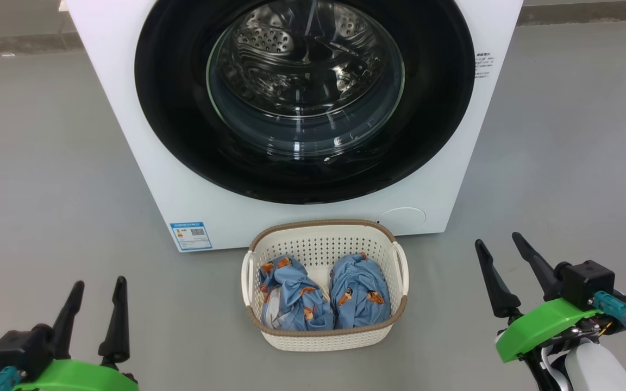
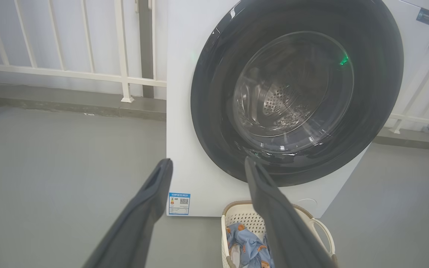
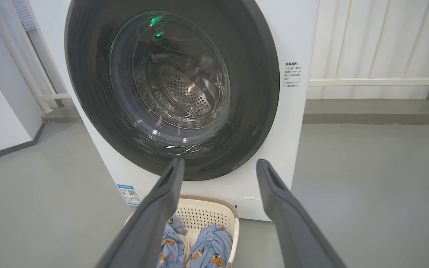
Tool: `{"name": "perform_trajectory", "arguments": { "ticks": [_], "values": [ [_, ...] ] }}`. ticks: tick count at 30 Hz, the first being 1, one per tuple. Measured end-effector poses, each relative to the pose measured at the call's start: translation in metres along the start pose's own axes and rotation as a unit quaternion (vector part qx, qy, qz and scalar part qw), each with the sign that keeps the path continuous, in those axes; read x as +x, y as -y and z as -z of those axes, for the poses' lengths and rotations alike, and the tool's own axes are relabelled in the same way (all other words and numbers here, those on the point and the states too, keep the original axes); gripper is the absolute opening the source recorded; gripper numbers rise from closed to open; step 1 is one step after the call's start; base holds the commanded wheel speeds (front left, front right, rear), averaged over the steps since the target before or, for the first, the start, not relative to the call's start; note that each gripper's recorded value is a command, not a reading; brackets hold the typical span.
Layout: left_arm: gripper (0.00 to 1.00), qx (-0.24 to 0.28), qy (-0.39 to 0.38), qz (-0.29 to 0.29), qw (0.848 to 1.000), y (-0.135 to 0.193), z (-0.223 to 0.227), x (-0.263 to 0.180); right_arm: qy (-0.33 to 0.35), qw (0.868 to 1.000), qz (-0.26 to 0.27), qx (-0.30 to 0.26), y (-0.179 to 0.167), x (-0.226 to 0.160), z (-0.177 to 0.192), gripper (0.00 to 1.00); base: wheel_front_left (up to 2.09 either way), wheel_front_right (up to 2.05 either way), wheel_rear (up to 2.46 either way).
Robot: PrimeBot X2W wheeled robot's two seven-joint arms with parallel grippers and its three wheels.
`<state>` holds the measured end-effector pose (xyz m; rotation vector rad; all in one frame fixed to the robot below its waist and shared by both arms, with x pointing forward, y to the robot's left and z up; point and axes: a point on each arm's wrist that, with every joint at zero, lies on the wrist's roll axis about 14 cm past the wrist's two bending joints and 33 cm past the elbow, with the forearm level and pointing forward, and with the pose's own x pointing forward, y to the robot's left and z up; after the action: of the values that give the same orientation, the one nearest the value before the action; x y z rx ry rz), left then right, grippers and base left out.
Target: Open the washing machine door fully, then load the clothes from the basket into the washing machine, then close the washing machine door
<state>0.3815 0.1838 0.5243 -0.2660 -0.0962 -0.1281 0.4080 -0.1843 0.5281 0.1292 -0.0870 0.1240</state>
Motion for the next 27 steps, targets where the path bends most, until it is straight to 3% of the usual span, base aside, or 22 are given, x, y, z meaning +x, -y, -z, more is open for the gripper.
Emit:
{"name": "perform_trajectory", "arguments": {
  "ticks": [11, 27],
  "values": [
    [1.0, 0.056, 0.007, 0.011, 0.998, 0.001, -0.002, 0.0, 0.012, 0.998, -0.017, -0.065, -0.003, 0.005, -0.007, 1.0, 0.0, 0.0, 0.0],
    [1.0, 0.055, 0.012, -0.007, 0.998, -0.009, -0.006, -0.003, 0.024, 0.998, 0.0, -0.054, 0.004, 0.005, -0.015, 1.0, 0.0, 0.0, 0.0]
  ]
}}
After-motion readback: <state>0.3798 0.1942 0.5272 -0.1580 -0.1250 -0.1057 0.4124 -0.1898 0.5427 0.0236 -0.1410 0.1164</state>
